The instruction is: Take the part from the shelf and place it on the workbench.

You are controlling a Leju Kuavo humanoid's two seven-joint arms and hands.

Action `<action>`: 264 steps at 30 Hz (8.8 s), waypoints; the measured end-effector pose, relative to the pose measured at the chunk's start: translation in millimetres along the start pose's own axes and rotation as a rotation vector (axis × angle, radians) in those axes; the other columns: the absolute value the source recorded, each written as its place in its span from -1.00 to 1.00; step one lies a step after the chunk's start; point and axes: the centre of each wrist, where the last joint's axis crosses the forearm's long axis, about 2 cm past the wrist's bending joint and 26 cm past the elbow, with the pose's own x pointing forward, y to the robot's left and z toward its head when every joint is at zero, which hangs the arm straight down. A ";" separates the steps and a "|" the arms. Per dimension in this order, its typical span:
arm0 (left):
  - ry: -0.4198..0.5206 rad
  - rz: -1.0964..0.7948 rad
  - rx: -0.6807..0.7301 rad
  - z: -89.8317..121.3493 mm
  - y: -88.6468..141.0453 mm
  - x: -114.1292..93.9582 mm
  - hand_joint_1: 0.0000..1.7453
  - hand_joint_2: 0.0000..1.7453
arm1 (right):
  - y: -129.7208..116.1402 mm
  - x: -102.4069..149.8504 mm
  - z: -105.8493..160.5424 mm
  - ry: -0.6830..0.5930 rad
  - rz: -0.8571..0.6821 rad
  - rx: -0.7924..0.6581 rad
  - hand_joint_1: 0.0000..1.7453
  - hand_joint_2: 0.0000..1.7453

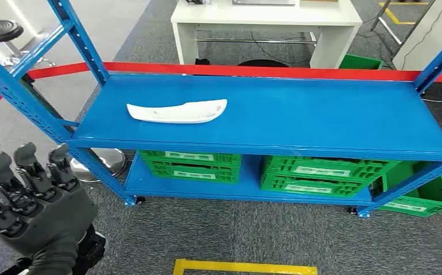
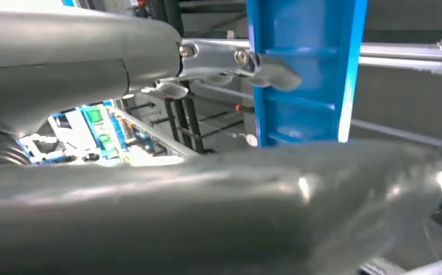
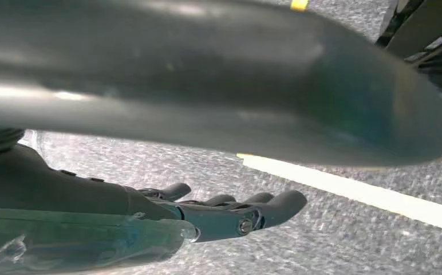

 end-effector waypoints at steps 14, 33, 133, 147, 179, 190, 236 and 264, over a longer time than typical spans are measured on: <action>-0.006 0.003 0.007 -2.5 -1.5 -0.1 -1.00 -1.00 | 1.4 -0.2 -0.1 0.000 0.002 0.005 -1.00 -1.00; -0.013 -0.063 0.026 -2.6 5.0 0.0 -1.00 1.00 | 0.1 0.9 -0.1 -0.003 0.005 -0.004 -1.00 -1.00; 1.055 -0.920 -0.944 57.7 81.8 -172.0 -1.00 1.00 | -11.6 -1.6 1.4 0.031 0.004 0.033 -1.00 -1.00; 1.115 -0.940 -0.979 63.0 85.9 -179.8 -1.00 1.00 | -12.8 0.0 1.4 0.030 0.013 0.033 -1.00 -1.00; 1.140 -0.992 -1.001 69.4 98.8 -189.2 1.00 1.00 | -12.7 3.9 1.1 0.008 0.024 0.039 -1.00 -1.00; 1.063 -1.017 -0.945 73.9 98.8 -187.0 1.00 1.00 | -13.1 4.5 1.1 -0.008 0.030 0.036 -1.00 -1.00; -0.141 0.878 -0.328 -54.1 -46.4 -22.3 1.00 1.00 | -53.5 2.5 7.2 0.298 -0.116 -0.159 -1.00 -1.00; 0.086 0.515 -0.146 2.5 9.4 -38.3 1.00 1.00 | -56.6 -8.0 8.8 0.122 -0.049 -0.162 -1.00 -1.00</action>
